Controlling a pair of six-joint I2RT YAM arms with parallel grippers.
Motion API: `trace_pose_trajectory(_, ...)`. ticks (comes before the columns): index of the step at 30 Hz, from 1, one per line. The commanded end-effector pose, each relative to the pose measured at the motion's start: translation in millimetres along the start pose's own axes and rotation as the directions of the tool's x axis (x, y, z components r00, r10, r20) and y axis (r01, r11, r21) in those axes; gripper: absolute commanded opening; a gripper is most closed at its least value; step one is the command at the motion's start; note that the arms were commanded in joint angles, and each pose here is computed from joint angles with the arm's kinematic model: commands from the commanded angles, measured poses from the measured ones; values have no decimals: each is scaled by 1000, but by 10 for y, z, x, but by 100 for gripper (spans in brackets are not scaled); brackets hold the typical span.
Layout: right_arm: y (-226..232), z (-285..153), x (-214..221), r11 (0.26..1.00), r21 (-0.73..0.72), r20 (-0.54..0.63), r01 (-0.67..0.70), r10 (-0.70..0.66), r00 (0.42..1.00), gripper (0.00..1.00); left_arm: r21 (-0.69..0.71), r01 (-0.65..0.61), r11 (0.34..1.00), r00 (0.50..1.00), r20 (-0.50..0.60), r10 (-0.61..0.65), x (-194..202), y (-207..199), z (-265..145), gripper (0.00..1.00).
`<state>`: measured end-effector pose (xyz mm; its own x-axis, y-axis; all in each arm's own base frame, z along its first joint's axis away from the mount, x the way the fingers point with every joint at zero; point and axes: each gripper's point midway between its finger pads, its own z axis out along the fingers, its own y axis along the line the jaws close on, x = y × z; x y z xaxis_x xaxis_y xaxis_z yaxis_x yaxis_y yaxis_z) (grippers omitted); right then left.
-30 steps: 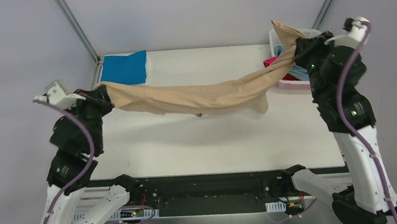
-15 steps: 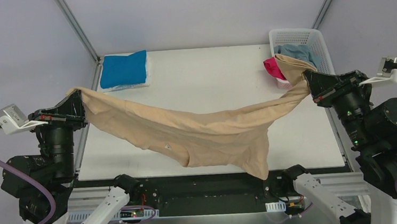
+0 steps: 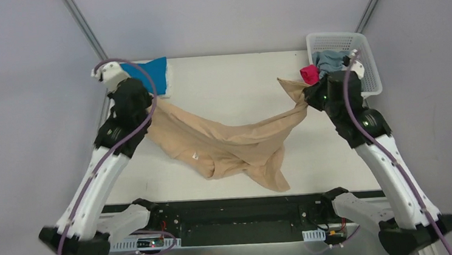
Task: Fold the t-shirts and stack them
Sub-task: Flatten out the tshirt
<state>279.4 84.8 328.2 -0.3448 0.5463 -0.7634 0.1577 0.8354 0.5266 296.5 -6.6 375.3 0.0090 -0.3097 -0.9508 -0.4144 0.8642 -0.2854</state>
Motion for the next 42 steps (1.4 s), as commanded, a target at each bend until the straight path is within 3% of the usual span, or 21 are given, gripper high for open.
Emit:
trace_pose_trajectory(1,-49,586,-178,994,104,108,-40,29,994,0,-141,-14,990,993,-118,-3,506,41,692,0)
trace_pose_trajectory(6,-247,1295,-51,980,191,23,-60,56,998,0,-158,-96,983,970,-234,57,1079,-181,1416,0)
trace_pose_trajectory(13,-308,2244,114,980,197,-61,-26,39,997,0,-137,-148,979,940,-327,97,1633,-465,2161,0)
trace_pose_trajectory(16,-388,2601,137,973,229,-84,1,19,996,2,-122,-156,980,929,-356,104,1817,-542,2356,12)
trace_pose_trajectory(18,-459,2821,104,964,266,-85,21,2,996,9,-111,-159,981,924,-366,109,1885,-587,2443,21)
trace_pose_trajectory(19,-480,2893,90,958,285,-96,36,-9,995,17,-107,-162,981,923,-369,112,1902,-609,2482,30)
trace_pose_trajectory(20,-491,2964,71,953,297,-110,60,-28,994,32,-104,-167,980,920,-373,117,1903,-621,2506,45)
trace_pose_trajectory(21,-538,2995,119,943,321,-151,93,-46,987,52,-94,-164,982,919,-376,117,1865,-659,2511,67)
trace_pose_trajectory(23,-497,2947,59,938,328,-172,115,-60,983,74,-67,-156,985,914,-387,119,1820,-712,2465,95)
trace_pose_trajectory(25,-449,2835,52,942,312,-174,121,-68,982,94,-23,-133,991,911,-397,113,1732,-781,2361,99)
trace_pose_trajectory(26,-420,2749,55,945,302,-170,124,-75,983,98,-2,-118,993,908,-405,107,1717,-805,2296,99)
trace_pose_trajectory(29,-295,2373,125,956,258,-160,143,-104,982,99,37,-72,997,904,-419,81,1613,-812,2035,99)
trace_pose_trajectory(33,-288,1880,623,962,187,-256,197,-146,956,99,29,-15,999,889,-457,26,1641,-607,1603,99)
trace_pose_trajectory(35,-234,1670,876,979,150,-297,141,-91,951,99,27,23,999,874,-487,-7,1723,-501,1374,99)
trace_pose_trajectory(38,-2,1401,1265,994,7,-392,113,-101,914,99,86,99,991,820,-572,-32,1929,-489,1006,99)
trace_pose_trajectory(42,72,990,1960,991,-77,-582,108,-133,802,99,165,177,970,721,-693,-14,2325,-570,507,99)
